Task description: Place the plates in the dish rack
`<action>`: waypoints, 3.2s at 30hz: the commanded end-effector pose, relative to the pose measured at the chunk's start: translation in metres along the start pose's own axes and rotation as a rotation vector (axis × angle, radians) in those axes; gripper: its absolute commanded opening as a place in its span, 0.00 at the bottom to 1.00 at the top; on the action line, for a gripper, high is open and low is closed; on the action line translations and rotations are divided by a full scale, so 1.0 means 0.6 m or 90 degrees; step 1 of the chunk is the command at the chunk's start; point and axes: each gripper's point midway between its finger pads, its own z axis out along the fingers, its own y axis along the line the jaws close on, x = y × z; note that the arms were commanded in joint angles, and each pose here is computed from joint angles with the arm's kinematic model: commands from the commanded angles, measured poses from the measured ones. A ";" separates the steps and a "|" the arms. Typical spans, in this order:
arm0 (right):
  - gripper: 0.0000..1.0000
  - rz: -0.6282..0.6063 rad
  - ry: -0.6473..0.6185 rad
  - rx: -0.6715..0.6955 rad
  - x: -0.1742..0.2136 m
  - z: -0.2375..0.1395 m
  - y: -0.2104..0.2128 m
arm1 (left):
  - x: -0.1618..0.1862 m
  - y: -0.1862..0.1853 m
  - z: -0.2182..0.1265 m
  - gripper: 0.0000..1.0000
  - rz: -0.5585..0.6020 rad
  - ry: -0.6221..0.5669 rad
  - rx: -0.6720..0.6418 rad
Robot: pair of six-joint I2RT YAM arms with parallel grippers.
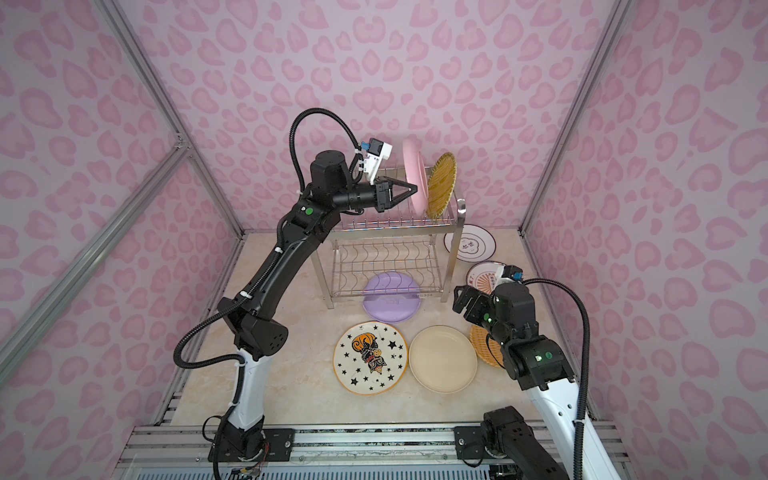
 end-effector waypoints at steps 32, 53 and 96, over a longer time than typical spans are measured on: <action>0.99 -0.075 -0.167 -0.046 -0.118 -0.105 0.059 | 0.100 0.002 0.050 0.18 0.083 0.103 -0.042; 0.99 -0.169 -0.205 -0.051 -0.199 -0.108 0.173 | 0.021 -0.045 0.013 0.94 0.026 0.017 -0.022; 0.99 -0.156 -0.239 -0.085 -0.229 -0.126 0.199 | -0.010 -0.058 0.048 0.97 -0.013 -0.056 0.045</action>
